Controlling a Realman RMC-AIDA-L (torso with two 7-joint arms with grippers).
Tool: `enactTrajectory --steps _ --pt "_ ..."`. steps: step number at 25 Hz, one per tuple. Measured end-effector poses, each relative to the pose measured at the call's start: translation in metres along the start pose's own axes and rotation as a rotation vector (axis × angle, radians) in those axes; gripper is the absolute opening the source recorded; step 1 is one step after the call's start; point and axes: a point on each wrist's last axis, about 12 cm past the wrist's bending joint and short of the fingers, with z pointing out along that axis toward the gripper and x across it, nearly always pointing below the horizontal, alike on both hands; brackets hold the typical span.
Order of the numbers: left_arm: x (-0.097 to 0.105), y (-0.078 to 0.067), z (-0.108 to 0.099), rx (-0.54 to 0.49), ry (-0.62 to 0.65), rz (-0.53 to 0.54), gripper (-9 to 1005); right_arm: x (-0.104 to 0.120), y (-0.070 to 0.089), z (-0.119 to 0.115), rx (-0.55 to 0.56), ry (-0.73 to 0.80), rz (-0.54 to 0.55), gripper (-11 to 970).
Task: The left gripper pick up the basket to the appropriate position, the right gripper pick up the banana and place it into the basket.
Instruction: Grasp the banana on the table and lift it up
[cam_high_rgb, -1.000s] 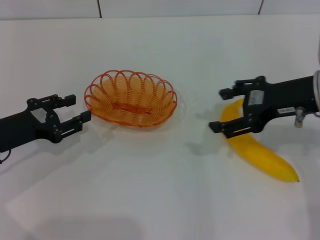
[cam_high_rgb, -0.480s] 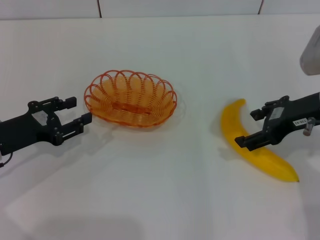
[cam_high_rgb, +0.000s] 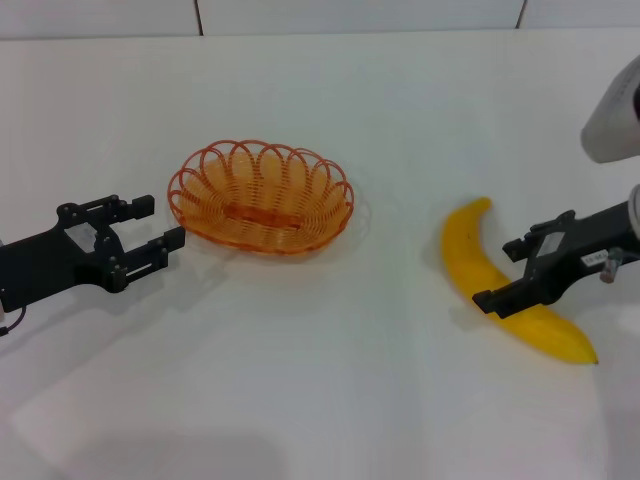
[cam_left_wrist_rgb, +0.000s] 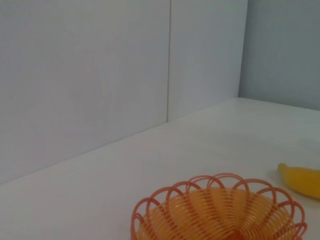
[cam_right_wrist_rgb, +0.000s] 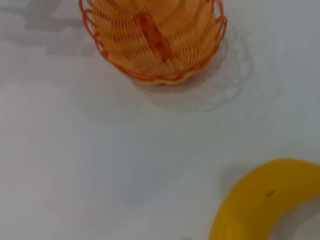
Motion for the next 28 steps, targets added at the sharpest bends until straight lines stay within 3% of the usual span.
enactTrajectory --steps 14,28 --pt "0.0 0.002 0.002 -0.011 0.013 0.004 590 0.0 -0.006 0.024 -0.002 0.064 0.005 824" --pt "0.0 0.001 0.002 -0.008 0.011 0.004 590 -0.001 -0.006 0.024 -0.001 0.06 0.007 798"
